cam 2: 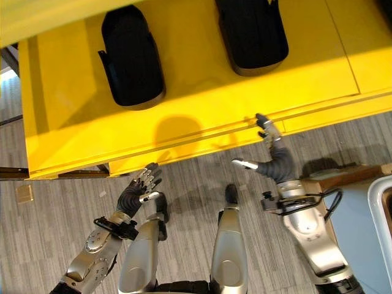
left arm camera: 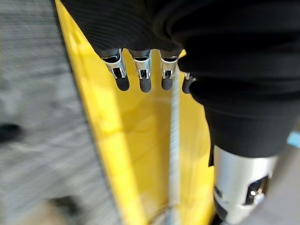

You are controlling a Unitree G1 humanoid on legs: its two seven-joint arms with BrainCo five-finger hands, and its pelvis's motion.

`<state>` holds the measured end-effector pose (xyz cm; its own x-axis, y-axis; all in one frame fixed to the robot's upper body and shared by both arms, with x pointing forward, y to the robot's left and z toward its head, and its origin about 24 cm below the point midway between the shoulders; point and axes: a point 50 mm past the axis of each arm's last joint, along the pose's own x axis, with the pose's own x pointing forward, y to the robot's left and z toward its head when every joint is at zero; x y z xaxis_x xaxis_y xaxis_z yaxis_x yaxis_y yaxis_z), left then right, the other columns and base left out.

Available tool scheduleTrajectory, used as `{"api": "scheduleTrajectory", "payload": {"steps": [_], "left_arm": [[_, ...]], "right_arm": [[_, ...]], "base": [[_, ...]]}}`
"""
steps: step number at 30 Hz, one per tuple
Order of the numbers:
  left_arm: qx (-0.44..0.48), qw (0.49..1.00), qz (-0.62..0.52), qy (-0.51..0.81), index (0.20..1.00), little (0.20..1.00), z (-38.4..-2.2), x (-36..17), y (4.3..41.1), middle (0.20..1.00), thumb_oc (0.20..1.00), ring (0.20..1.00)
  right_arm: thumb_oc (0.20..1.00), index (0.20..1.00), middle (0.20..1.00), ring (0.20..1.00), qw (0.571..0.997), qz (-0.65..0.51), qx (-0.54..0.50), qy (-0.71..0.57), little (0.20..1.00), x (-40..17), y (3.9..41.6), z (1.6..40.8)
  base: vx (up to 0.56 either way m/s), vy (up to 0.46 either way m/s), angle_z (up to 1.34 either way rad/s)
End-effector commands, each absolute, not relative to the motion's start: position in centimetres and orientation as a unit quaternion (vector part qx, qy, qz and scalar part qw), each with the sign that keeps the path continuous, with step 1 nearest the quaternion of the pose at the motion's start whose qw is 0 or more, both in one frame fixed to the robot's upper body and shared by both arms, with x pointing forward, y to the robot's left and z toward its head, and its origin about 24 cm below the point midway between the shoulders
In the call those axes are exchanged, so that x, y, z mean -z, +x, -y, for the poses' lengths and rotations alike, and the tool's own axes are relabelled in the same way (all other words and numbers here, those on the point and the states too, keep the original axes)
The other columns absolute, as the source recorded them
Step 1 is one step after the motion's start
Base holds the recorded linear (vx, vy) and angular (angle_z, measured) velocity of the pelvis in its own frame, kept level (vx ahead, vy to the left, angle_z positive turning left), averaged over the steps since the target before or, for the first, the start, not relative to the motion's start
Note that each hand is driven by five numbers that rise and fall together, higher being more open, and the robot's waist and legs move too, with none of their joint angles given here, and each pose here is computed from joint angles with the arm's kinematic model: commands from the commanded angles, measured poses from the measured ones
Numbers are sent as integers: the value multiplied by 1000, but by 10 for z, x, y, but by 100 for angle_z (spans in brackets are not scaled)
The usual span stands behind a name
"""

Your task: Move parts from the plastic box to the shelf.

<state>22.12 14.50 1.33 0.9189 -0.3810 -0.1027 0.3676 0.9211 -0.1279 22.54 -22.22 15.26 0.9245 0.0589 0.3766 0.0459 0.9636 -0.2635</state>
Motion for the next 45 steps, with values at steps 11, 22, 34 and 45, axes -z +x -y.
{"api": "scheduleTrajectory", "payload": {"steps": [11, 22, 34, 45], "left_arm": [[133, 989, -63, -18, 1000, 1000, -199, -19, 208, 1000, 1000, 1000], [167, 981, -62, -77, 1000, 1000, -169, -18, 207, 1000, 1000, 1000], [210, 976, 22, -50, 1000, 1000, -140, -49, 233, 1000, 1000, 1000], [148, 978, 27, -145, 1000, 1000, -139, -55, 259, 1000, 1000, 1000]], "right_arm": [[1000, 1000, 1000, 1000, 985, 98, -71, -127, 1000, -118, 221, 222], [1000, 1000, 1000, 1000, 973, 105, 70, -192, 1000, -128, 225, 269], [1000, 1000, 1000, 1000, 951, 154, 183, -198, 1000, -125, 244, 264], [1000, 1000, 1000, 1000, 966, 137, 102, -192, 1000, -108, 265, 222]], "base": [[-225, -326, -95], [-23, 27, -86], [21, -44, -49], [157, -175, -11]]}}
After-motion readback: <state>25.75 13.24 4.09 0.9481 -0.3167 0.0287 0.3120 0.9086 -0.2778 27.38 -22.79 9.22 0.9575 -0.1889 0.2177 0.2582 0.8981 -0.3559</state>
